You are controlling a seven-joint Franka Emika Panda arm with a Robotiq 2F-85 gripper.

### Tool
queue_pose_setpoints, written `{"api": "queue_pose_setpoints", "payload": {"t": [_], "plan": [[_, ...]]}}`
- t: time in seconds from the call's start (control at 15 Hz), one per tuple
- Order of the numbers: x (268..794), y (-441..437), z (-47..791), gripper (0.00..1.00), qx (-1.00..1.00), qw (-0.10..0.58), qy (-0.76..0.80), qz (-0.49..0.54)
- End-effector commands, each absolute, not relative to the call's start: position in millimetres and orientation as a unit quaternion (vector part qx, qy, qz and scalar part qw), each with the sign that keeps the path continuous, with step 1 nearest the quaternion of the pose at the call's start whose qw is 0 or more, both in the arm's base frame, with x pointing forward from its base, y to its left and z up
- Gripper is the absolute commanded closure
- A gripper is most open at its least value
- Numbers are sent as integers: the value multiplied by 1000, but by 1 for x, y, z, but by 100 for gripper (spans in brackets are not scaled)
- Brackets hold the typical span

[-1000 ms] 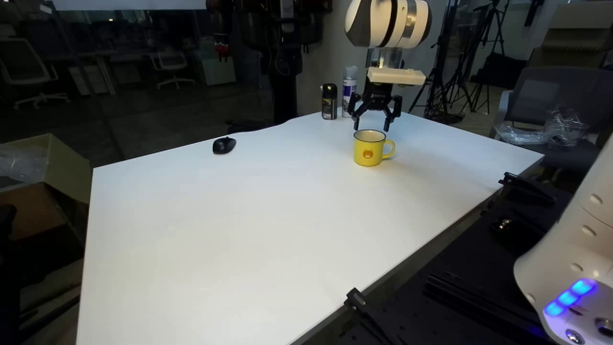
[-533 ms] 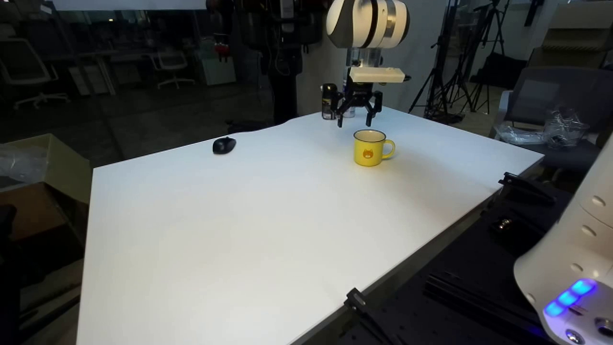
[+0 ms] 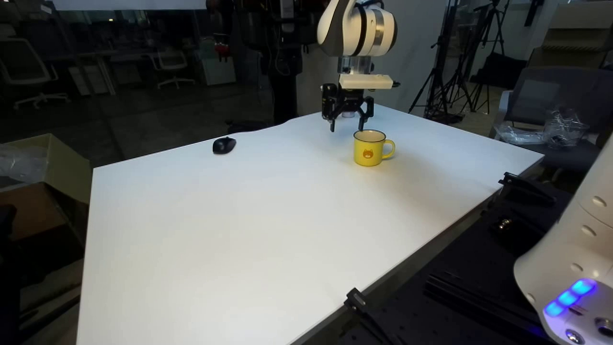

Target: Move the cup backwards

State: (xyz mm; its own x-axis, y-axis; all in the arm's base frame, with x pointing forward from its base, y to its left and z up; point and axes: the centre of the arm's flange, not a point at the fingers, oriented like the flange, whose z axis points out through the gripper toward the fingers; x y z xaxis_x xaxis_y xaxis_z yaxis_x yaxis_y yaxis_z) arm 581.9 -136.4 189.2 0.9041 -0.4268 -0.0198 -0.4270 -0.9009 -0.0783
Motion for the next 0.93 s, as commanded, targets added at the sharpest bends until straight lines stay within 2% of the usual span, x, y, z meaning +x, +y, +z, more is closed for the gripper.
{"api": "queue_pose_setpoints", "payload": {"t": [0.0, 0.53, 0.87], "plan": [[586, -128, 192, 0, -963, 41, 265, 4], [585, -115, 174, 0, -946, 52, 320, 31], [565, -109, 163, 0, -933, 67, 351, 45]]}}
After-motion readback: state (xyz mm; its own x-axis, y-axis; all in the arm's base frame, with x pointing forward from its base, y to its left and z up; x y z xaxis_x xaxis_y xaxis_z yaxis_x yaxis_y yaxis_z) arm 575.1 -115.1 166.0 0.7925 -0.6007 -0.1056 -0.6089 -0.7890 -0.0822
